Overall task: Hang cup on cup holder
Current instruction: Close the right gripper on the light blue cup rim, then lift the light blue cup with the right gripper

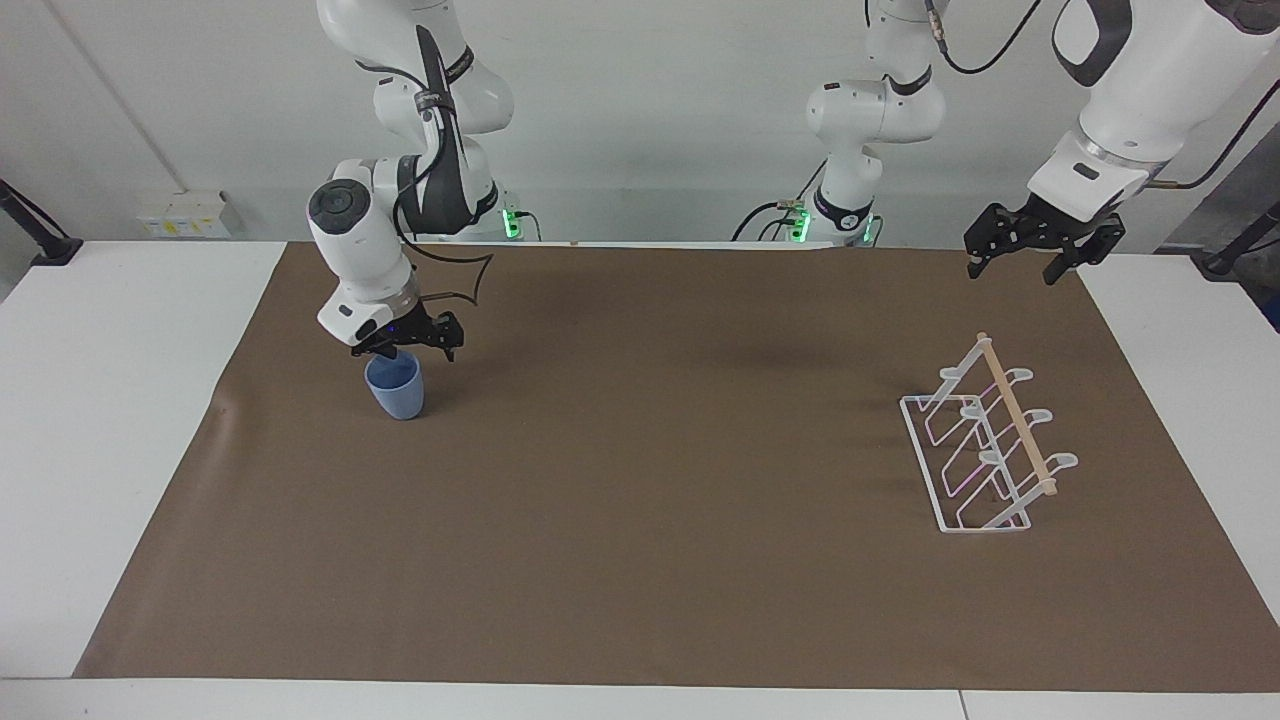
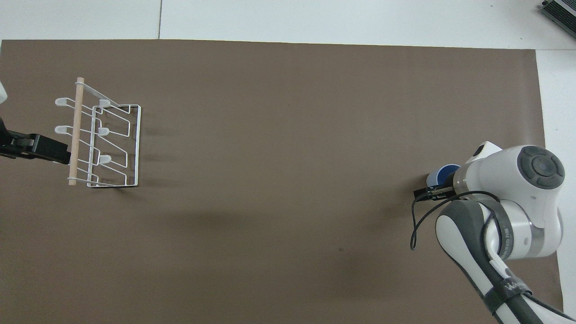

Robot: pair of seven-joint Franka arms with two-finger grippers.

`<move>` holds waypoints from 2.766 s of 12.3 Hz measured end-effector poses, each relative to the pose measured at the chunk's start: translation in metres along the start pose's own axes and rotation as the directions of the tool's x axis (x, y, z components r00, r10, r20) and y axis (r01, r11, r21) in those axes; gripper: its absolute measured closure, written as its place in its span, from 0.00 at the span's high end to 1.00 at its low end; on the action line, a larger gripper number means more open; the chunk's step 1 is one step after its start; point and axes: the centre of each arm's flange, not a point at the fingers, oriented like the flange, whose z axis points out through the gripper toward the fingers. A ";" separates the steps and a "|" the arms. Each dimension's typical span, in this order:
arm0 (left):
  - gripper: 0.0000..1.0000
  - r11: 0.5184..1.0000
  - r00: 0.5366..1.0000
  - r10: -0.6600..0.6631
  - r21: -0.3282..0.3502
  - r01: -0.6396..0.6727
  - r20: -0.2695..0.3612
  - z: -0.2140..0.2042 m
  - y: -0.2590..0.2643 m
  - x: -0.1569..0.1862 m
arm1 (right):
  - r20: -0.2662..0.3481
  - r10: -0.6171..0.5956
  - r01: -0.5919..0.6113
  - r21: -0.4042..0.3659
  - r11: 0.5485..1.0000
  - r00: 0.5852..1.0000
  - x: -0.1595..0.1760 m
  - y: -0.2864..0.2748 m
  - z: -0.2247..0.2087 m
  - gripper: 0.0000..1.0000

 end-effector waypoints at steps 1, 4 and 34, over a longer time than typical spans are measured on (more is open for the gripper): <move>1.00 1.000 1.000 0.000 0.000 0.000 0.000 0.000 0.000 0.000 | 0.001 0.001 -0.001 0.000 1.000 1.000 0.000 0.001 0.001 1.00; 1.00 1.000 1.000 0.000 0.000 0.000 0.000 0.000 0.000 0.000 | -0.002 0.018 -0.018 0.001 1.000 1.000 0.000 0.010 0.003 1.00; 1.00 1.000 1.000 -0.001 0.000 0.001 0.000 0.000 0.000 0.000 | -0.042 0.047 -0.047 -0.006 0.999 0.998 0.039 0.028 -0.150 0.06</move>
